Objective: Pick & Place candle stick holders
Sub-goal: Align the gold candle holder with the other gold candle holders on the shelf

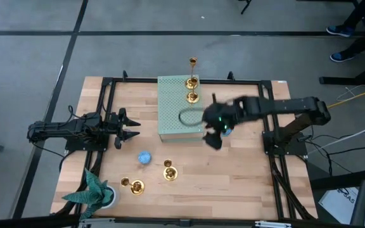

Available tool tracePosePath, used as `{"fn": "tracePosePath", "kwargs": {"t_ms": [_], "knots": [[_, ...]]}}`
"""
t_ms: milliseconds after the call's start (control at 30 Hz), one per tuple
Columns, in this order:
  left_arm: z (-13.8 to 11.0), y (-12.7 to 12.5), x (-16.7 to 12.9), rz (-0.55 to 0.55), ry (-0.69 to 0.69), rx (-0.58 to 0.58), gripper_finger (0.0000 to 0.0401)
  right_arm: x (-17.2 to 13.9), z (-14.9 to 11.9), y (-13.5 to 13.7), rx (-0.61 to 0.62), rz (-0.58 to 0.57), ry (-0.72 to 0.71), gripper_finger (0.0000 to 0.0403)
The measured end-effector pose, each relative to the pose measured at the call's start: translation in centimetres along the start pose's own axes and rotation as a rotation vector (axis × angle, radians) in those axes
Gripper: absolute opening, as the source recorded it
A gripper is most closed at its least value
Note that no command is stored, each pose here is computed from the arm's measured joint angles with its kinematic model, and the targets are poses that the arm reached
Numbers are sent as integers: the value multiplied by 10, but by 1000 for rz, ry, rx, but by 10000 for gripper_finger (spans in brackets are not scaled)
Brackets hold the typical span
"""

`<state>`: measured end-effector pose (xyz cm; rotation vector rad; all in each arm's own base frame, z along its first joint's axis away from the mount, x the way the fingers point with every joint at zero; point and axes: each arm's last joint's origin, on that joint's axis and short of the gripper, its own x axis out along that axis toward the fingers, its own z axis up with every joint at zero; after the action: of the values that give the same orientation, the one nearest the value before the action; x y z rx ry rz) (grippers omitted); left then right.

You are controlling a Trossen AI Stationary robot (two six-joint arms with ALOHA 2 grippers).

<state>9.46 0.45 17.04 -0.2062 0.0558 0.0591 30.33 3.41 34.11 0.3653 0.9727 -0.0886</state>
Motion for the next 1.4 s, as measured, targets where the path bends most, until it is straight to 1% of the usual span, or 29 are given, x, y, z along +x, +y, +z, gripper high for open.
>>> {"fn": "tracePosePath", "kwargs": {"t_ms": [167,267,367,533,600,700,800,900,1033,1167,1267,1400], "knots": [[0,0,0,0,0,0,200,22,-18,43,-82,21,-183,285],[0,0,0,0,0,0,200,36,-29,61,-171,69,-309,285],[0,0,0,0,0,0,200,53,-41,69,-274,133,-408,285],[0,0,0,0,0,0,200,71,-53,67,-391,240,-509,285],[0,0,0,0,0,0,200,76,-55,61,-402,239,-520,285],[0,0,0,0,0,0,200,85,-60,49,-413,199,-489,285],[0,0,0,0,0,0,200,90,-56,41,-411,150,-516,285],[0,0,0,0,0,0,200,99,-53,40,-401,111,-552,285],[0,0,0,0,0,0,200,113,-46,47,-399,144,-661,285],[0,0,0,0,0,0,200,132,-46,53,-368,181,-712,285],[0,0,0,0,0,0,200,144,-42,58,-373,184,-697,285],[0,0,0,0,0,0,200,158,-33,69,-408,274,-668,285]]}}
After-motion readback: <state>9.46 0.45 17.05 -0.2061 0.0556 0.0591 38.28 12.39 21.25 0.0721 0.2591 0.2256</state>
